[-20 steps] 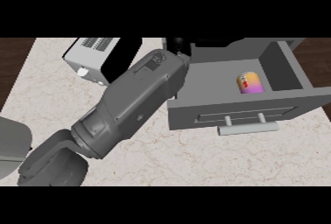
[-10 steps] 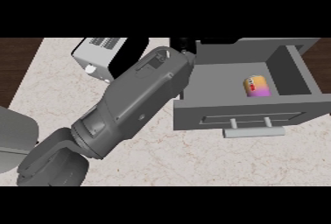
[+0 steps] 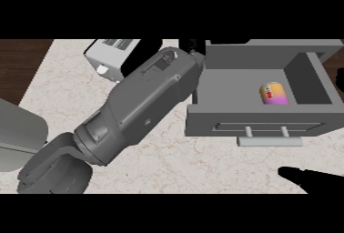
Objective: Pick up the can, place it into the drawer and close the drawer
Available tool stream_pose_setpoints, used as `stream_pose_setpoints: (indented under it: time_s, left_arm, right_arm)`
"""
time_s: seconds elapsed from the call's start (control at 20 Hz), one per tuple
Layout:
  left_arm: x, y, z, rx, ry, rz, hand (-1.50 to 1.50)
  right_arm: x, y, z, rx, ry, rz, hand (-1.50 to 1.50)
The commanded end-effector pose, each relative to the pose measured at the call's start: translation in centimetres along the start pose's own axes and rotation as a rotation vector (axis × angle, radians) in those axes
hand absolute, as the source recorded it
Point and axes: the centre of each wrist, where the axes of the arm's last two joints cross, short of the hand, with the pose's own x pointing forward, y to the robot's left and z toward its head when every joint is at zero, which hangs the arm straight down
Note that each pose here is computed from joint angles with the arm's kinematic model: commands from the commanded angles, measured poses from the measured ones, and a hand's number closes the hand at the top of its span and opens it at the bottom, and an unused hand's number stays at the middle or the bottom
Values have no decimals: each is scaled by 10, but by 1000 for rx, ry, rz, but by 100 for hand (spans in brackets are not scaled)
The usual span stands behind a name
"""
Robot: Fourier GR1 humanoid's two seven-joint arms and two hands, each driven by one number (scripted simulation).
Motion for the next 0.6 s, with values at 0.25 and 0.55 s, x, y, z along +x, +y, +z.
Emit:
stream_pose_setpoints:
  time_s: [0.25, 0.55]
  left_arm:
    - [10, 11, -5, 26, -3, -32, -150]
    - [26, 31, -15, 46, 3, -15, -150]
  right_arm:
    - [-27, 58, -61, 79, -45, 199, -150]
    - [-35, 99, -94, 172, -71, 347, -150]
